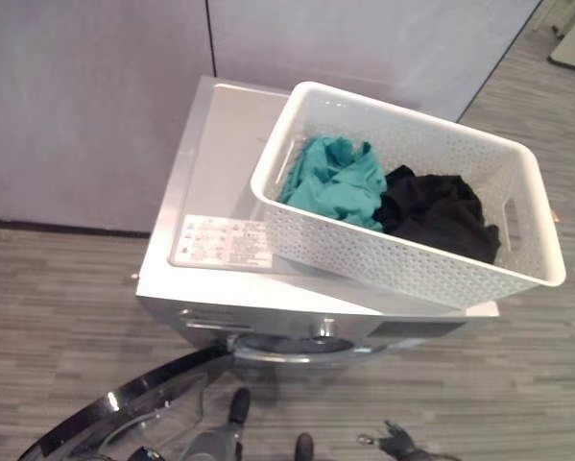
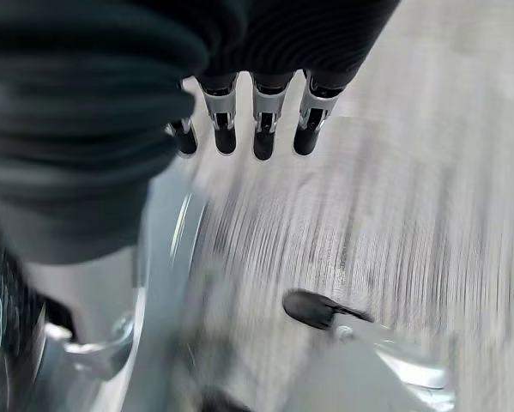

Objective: Grab the laundry basket,head to the washer,open it,put in the laundry and shut it.

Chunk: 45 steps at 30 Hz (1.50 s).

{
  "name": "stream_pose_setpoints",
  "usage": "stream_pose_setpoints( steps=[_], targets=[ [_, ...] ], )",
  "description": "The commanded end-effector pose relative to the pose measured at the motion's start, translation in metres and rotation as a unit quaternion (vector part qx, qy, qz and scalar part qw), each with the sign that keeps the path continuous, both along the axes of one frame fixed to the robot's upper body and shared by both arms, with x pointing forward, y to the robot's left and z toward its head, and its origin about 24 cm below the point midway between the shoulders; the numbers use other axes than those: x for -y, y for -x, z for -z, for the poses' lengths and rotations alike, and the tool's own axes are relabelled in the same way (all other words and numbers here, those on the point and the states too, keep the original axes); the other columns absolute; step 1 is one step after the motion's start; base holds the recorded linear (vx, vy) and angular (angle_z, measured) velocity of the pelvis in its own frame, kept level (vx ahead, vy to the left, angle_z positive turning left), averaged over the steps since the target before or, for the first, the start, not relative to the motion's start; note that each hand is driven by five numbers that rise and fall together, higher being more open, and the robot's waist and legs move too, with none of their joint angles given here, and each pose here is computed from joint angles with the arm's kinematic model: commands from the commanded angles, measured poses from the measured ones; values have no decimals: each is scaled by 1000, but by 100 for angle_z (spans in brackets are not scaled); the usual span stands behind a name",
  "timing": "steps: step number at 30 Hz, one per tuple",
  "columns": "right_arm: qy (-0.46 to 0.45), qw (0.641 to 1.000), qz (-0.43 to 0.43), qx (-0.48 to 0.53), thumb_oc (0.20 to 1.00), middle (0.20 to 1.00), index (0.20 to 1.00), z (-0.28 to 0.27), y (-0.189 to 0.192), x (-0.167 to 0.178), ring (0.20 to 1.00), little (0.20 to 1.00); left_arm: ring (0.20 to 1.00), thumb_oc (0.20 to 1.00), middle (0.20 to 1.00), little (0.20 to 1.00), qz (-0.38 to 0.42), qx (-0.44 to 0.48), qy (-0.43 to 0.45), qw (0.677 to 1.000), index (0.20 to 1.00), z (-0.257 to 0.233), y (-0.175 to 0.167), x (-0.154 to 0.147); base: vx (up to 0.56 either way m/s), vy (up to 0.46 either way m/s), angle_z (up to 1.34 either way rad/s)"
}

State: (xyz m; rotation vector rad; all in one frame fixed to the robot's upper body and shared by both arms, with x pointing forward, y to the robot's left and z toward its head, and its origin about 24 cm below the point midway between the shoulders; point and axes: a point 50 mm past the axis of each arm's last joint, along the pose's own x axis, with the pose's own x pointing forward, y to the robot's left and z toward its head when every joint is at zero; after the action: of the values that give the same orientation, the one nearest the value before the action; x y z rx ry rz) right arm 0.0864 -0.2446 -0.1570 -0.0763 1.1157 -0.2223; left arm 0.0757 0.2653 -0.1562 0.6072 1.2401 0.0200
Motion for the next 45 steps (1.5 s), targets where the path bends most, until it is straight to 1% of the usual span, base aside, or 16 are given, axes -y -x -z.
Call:
stream_pose_setpoints(
  steps=[1, 3, 6, 7, 9, 13, 17, 20, 21, 22, 23, 24, 28, 29, 36, 45],
  targets=[
    [-81, 987, 118, 71, 1000, 1000, 1000, -11, 13, 25, 1000, 1000, 1000, 1000, 1000, 1000, -21, 34, 9, 999, 1000, -5, -19, -2, 11, -54, -14],
    [-79, 970, 208, 98, 1000, 1000, 1000, -19, 27, 55, 1000, 1000, 1000, 1000, 1000, 1000, -39, 24, 24, 999, 1000, -4, -13, -5, 25, -64, -12],
    [-83, 957, 245, 133, 1000, 1000, 1000, -26, 22, 66, 1000, 1000, 1000, 1000, 1000, 1000, -45, 19, 26, 998, 1000, -4, -10, -7, 16, -39, -13],
    [-90, 929, 296, 202, 1000, 1000, 1000, -41, 14, 86, 1000, 1000, 1000, 1000, 1000, 1000, -54, 22, 30, 998, 1000, -4, -10, -7, 6, -37, -16],
    [-71, 917, 307, 243, 1000, 1000, 1000, -58, 16, 110, 1000, 1000, 1000, 1000, 1000, 1000, -57, 13, 36, 998, 1000, -3, -4, -7, 12, -44, -3],
    [46, 909, 200, 363, 1000, 1000, 1000, -157, -3, 188, 1000, 1000, 1000, 1000, 1000, 1000, -42, -21, 55, 997, 1000, 1, 13, -5, 0, -23, 4],
    [160, 871, 76, 458, 1000, 1000, 1000, -262, -40, 217, 1000, 1000, 1000, 1000, 1000, 1000, -38, -49, 73, 995, 1000, 3, 26, -3, 5, 7, -1],
    [225, 847, -18, 480, 1000, 1000, 1000, -316, -57, 212, 1000, 1000, 1000, 1000, 1000, 1000, -41, -58, 80, 994, 1000, 4, 33, -4, 6, 27, -6],
    [292, 799, -105, 515, 1000, 1000, 1000, -370, -73, 196, 1000, 1000, 1000, 1000, 1000, 1000, -48, -62, 86, 993, 1000, 5, 40, -3, 0, 0, 0],
    [292, 799, -105, 515, 1000, 1000, 1000, -370, -73, 196, 1000, 1000, 1000, 1000, 1000, 1000, -48, -62, 86, 993, 1000, 5, 40, -3, 16, 40, -3],
    [308, 771, -139, 539, 1000, 1000, 1000, -389, -78, 184, 1000, 1000, 1000, 1000, 1000, 1000, -50, -63, 91, 993, 1000, 5, 42, -1, 18, 35, -8],
    [341, 715, -182, 583, 1000, 1000, 1000, -424, -88, 165, 1000, 1000, 1000, 1000, 1000, 1000, -44, -63, 93, 993, 1000, 6, 43, 2, 19, 35, -10],
    [347, 673, -218, 616, 1000, 1000, 1000, -448, -102, 144, 1000, 1000, 1000, 1000, 1000, 1000, 4, -76, 97, 992, 1000, 8, 42, 10, 5, 30, -10],
    [380, 653, -294, 586, 1000, 1000, 1000, -465, -120, 121, 1000, 1000, 1000, 1000, 1000, 1000, 6, -80, 96, 992, 1000, 8, 45, 8, 0, 0, 0],
    [438, 641, -432, 459, 1000, 1000, 1000, -472, -169, 86, 1000, 1000, 1000, 1000, 1000, 1000, 16, -98, 95, 990, 1000, 6, 50, 1, 0, 0, 0],
    [480, 641, -463, 380, 1000, 1000, 1000, -455, -215, 74, 1000, 1000, 1000, 1000, 1000, 1000, 14, -91, 87, 992, 1000, 4, 41, -3, -24, -24, 5]
  ],
)
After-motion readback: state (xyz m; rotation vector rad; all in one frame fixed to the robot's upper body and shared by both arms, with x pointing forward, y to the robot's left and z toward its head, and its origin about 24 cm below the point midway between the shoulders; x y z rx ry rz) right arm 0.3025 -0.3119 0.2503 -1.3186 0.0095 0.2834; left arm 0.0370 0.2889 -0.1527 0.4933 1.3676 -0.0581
